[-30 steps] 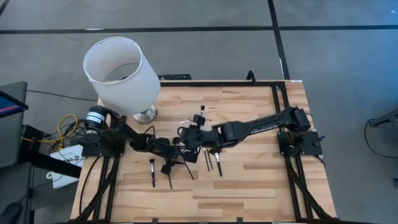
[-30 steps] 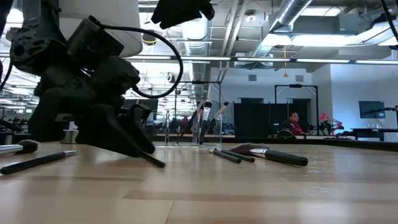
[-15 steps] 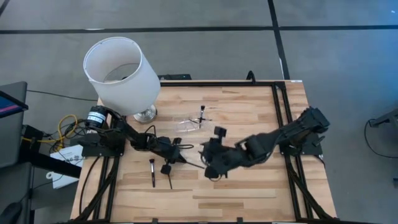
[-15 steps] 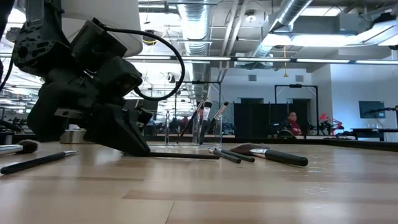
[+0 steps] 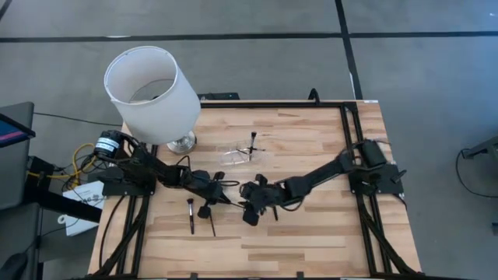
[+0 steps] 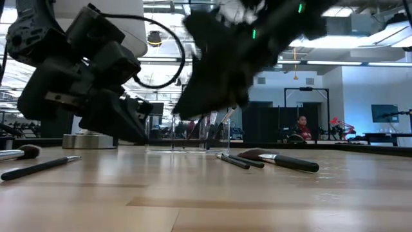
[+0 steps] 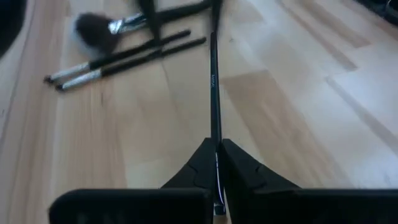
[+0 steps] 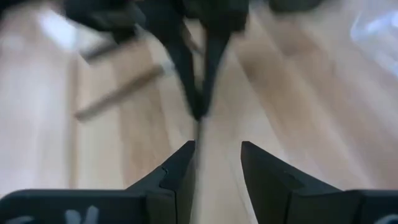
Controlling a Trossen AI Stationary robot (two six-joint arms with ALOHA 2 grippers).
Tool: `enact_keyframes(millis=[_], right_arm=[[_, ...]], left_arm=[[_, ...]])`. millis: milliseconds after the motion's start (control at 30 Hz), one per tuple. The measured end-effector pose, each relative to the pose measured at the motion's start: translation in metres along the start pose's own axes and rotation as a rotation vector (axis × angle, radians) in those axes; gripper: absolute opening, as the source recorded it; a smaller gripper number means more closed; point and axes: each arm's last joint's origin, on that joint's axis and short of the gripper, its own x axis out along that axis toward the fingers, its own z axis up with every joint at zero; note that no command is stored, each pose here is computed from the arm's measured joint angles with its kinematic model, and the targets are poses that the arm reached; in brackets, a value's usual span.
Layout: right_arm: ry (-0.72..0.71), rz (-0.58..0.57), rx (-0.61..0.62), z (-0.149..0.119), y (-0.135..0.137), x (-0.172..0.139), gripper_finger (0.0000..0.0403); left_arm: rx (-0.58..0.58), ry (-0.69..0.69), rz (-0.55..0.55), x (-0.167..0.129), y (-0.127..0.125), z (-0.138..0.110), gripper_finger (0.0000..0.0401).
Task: Put items in baskets/containers
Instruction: Put the white and black eyeshadow brush into the transparent organizer
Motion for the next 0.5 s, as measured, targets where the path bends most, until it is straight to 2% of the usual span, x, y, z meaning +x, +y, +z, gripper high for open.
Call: enact_keyframes(millis=[200, 333, 500], right_arm=[[0.034, 0.053, 0.03, 0.002, -0.009, 0.029, 0.0118], [0.06, 0.133, 0.059, 0.011, -0.012, 0.032, 0.0118], [0.104, 0.117, 0.103, 0.009, -0.019, 0.033, 0.0118]], left_arm=[[-0.003, 0.015, 0.004, 0.002, 0.0, 0.0, 0.0013], [-0.003, 0.02, 0.008, 0.004, 0.001, -0.001, 0.0012], [-0.001, 0.004, 0.023, 0.003, 0.001, 0.002, 0.0013]])
